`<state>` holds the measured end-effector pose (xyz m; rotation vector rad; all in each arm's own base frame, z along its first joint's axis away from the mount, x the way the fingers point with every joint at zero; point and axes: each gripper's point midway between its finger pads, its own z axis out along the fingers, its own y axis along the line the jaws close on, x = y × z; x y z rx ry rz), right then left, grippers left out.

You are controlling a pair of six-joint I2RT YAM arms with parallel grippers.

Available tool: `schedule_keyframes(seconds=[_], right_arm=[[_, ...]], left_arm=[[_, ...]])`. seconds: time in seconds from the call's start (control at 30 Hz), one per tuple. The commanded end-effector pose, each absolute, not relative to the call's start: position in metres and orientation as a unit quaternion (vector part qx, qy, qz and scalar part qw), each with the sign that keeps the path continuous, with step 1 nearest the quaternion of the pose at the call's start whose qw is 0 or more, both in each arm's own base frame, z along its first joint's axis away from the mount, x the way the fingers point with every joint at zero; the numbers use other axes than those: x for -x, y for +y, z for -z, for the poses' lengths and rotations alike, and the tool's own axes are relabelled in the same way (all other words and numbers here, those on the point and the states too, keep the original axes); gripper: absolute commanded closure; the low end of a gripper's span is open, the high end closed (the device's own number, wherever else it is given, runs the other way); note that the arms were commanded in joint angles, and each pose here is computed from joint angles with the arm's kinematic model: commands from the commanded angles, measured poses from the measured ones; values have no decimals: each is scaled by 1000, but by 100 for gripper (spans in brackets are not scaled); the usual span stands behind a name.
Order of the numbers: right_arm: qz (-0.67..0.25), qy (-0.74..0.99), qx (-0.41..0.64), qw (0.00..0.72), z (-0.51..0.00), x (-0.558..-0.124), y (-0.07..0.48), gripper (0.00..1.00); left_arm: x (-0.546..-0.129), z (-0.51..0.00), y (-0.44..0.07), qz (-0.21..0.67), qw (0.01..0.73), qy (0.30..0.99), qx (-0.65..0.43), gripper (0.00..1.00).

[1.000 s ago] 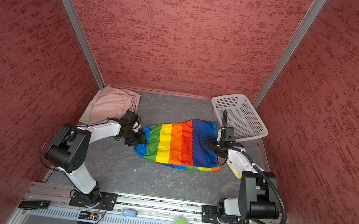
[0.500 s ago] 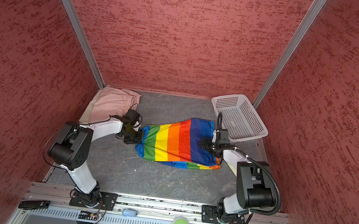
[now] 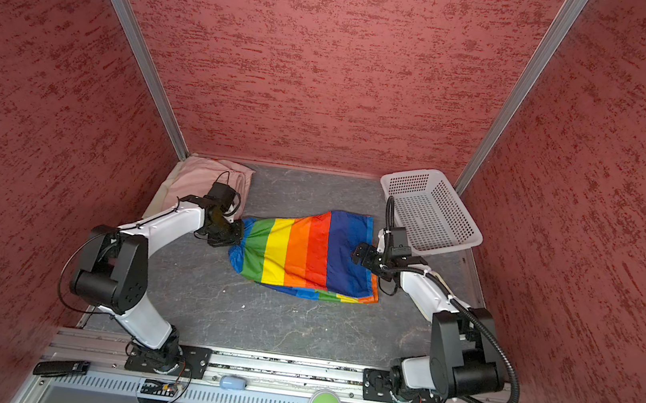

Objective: Fold and stack the shorts

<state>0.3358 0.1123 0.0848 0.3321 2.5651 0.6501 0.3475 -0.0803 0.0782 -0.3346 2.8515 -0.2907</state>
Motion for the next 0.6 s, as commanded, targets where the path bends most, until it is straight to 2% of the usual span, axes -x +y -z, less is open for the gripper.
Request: schedule_keyframes(seconds=[0.0,0.23,0.27,0.3,0.33,0.57], right_arm=[[-200,948,-119,217,-73,-332,99,1],[-213,949,-122,197,-53,-334,105,1],[-215,949,-122,198,-53,-334,106,1],[-215,949,-122,195,-52,-333,106,1],[-214,949,-121,195,-51,-333,106,1],[-214,952,-116,188,-45,-329,106,1]], left_arm=[[-354,-105,-67,76,158,979,106,100],[-352,-97,-70,94,145,978,114,100],[-351,-93,-72,103,139,978,118,98],[-349,-87,-74,111,133,977,122,81],[-348,-83,-77,121,129,976,125,73],[-339,-68,-74,172,109,965,167,31]])
